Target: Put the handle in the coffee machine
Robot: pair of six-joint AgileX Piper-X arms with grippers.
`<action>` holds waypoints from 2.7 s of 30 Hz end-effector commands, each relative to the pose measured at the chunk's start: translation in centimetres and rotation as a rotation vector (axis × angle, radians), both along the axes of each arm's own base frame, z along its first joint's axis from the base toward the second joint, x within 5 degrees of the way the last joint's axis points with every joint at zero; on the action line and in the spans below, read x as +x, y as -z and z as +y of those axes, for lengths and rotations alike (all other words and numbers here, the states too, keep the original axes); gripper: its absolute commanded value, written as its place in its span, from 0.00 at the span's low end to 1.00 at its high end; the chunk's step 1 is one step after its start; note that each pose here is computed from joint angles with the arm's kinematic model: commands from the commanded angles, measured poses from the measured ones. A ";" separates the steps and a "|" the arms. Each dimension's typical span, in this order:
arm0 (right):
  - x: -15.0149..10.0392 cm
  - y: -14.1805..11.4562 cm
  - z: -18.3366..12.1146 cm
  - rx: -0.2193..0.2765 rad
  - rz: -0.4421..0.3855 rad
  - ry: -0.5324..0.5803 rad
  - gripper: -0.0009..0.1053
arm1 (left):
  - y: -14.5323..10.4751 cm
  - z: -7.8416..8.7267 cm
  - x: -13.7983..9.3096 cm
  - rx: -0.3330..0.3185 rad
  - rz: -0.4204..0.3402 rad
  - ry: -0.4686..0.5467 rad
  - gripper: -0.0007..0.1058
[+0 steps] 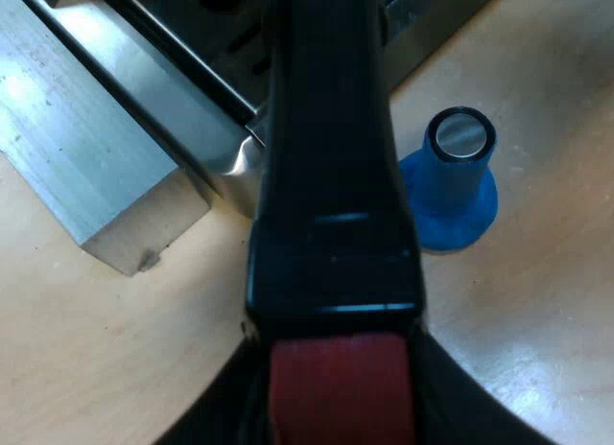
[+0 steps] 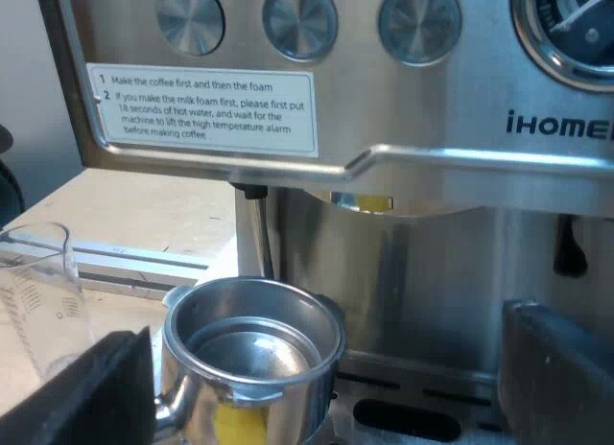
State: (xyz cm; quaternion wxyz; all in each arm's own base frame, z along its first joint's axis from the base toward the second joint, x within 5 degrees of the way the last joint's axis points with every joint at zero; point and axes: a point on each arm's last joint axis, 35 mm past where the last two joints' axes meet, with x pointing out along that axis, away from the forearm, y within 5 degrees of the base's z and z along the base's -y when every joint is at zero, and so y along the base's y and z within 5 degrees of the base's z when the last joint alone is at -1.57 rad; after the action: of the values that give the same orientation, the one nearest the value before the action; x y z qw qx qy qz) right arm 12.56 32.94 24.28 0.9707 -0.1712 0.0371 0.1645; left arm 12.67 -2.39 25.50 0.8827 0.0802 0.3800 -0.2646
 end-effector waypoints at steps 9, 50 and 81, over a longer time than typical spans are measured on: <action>-0.1 -0.2 0.0 -0.010 -0.009 0.001 0.71 | -1.0 -0.1 0.3 -0.031 -0.061 -0.003 0.01; -0.1 -0.2 0.0 -0.010 -0.009 0.001 0.71 | -1.6 -0.2 0.9 -0.065 -0.129 0.005 0.01; -0.1 -0.2 0.0 -0.010 -0.009 0.001 0.71 | -1.2 -0.5 1.4 -0.071 -0.141 0.117 0.01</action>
State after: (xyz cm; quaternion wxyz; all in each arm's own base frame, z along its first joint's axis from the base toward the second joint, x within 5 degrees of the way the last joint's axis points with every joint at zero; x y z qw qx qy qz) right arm 12.56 32.94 24.28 0.9705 -0.1723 0.0369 0.1646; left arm 13.82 -2.77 25.92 0.8874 0.0878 0.3319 -0.3076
